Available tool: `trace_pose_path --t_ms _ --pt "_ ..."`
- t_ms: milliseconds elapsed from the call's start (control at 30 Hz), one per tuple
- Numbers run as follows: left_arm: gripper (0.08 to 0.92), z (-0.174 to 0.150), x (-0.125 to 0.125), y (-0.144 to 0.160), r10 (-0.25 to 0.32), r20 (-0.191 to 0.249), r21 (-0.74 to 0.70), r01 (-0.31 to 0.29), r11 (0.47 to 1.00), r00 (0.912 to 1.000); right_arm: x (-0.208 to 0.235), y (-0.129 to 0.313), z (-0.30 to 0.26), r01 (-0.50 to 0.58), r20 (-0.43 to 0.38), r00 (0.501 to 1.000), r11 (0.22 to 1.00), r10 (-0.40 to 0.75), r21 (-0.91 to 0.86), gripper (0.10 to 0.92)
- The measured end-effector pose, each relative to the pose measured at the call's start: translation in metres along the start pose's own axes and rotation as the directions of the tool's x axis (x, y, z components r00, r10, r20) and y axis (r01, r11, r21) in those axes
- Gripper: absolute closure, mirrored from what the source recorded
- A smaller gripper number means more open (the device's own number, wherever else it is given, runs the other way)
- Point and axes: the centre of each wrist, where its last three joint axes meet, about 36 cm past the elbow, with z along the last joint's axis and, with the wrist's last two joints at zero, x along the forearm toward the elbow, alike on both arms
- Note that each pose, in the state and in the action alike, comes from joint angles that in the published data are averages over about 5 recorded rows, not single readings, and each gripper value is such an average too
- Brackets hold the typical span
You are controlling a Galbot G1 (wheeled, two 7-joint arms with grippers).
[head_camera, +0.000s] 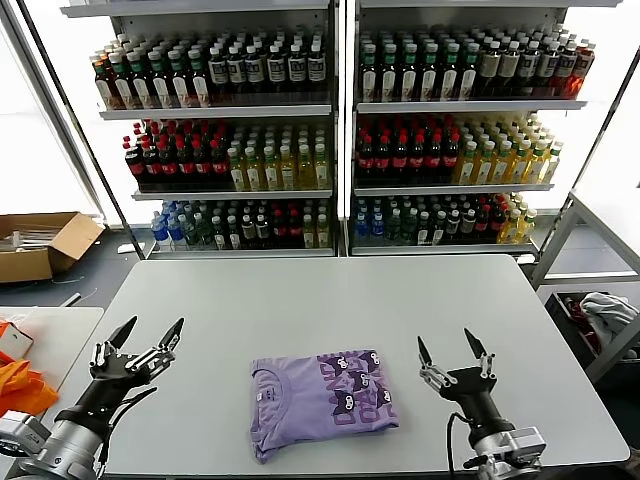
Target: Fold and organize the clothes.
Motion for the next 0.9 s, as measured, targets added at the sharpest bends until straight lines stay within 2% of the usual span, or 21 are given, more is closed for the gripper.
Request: trace_pose_path --t_ms 600,900 --pt "0.177 -0.002 0.007 -0.001 -0.017 0.01 -0.002 0.017 1.0 0.9998 0.012 -0.024 0.004 -0.039 -0.011 0.999 0.999 0.039 0.017 0.2" --pt "0.177 -0.005 0.007 -0.003 0.001 0.024 0.0 -0.001 1.0 0.9997 0.016 -0.031 0.003 -0.048 -0.01 0.999 0.999 0.048 0.017 0.2"
